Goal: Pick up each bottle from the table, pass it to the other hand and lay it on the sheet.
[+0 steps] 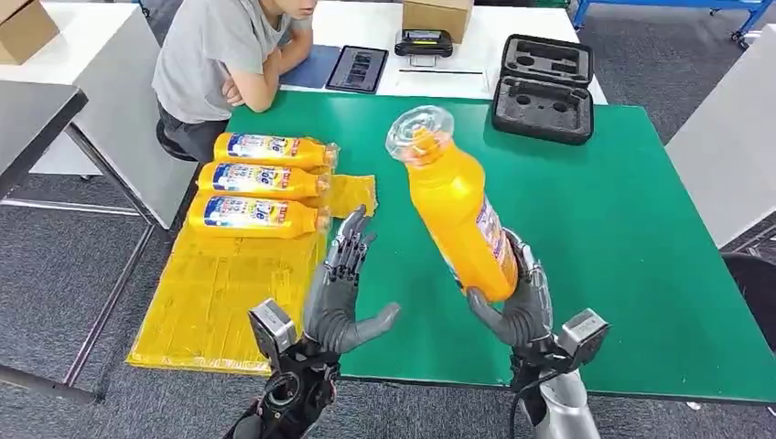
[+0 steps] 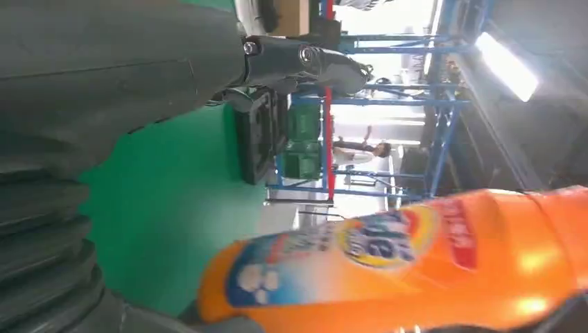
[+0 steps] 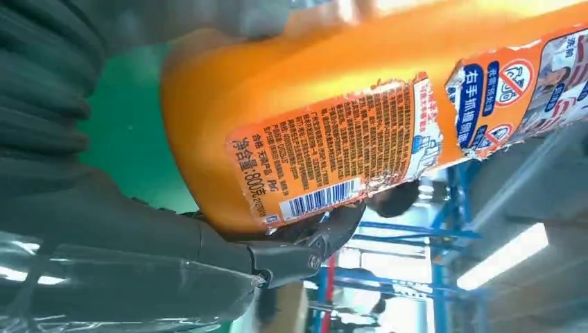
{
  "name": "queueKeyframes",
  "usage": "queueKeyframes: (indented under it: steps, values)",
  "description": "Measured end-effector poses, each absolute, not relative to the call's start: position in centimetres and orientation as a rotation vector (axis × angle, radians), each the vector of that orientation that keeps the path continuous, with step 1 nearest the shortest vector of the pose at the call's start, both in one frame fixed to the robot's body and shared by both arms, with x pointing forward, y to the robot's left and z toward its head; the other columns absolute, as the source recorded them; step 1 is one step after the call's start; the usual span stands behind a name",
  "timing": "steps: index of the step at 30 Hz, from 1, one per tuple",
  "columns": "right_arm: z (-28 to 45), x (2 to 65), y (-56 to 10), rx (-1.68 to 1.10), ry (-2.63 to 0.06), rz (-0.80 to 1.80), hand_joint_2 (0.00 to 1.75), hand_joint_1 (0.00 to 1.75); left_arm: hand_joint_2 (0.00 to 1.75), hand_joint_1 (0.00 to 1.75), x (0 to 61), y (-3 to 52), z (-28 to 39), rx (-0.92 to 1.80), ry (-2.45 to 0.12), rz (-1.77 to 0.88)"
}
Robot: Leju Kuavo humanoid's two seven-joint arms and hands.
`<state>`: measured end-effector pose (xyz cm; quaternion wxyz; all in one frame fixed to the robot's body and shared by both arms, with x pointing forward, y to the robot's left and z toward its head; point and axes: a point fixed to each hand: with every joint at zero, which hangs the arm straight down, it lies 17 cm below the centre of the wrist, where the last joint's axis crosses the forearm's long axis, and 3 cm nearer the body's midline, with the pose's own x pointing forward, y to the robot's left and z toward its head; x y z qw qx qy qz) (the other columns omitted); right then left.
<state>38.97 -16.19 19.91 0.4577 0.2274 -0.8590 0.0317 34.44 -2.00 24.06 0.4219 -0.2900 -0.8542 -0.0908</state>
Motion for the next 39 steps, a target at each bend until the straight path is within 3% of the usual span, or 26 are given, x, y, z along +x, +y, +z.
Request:
queueKeyframes:
  steps: [17, 39]
  values:
    - [21.3, 38.2, -14.7, 0.581, -2.150, 0.141, 1.75, 1.75, 1.75, 0.00, 34.0, -3.3, 22.8, -0.783, -2.087, -0.262]
    - [18.6, 35.9, -6.8, 0.781, -2.018, 0.341, 1.75, 1.75, 1.75, 0.00, 33.6, -5.2, 26.8, -0.839, -2.177, -0.341]
